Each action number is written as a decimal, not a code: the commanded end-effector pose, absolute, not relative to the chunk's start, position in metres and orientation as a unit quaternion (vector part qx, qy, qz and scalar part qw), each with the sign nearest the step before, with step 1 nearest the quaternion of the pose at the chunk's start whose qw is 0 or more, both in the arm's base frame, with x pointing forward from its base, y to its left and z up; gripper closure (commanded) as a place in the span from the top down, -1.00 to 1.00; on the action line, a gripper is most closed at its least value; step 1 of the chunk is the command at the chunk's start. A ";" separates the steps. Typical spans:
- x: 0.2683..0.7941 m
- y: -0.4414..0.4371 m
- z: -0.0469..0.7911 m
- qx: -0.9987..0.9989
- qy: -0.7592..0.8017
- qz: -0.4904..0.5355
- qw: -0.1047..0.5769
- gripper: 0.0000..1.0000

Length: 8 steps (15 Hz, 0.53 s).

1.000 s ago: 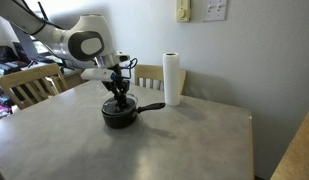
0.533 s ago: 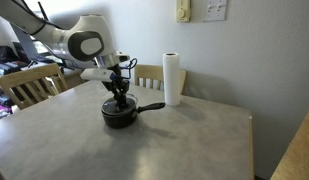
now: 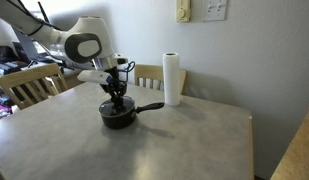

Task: Put the lid on the black pot, remove the lid from the black pot, put the lid back on the black pot

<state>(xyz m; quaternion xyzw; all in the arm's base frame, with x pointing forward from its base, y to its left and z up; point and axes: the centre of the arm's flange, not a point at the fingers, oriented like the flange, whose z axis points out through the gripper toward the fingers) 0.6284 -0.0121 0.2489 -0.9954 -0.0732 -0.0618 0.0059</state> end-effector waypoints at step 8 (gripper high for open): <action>0.613 -0.012 0.246 -0.996 -0.061 -0.056 0.017 0.43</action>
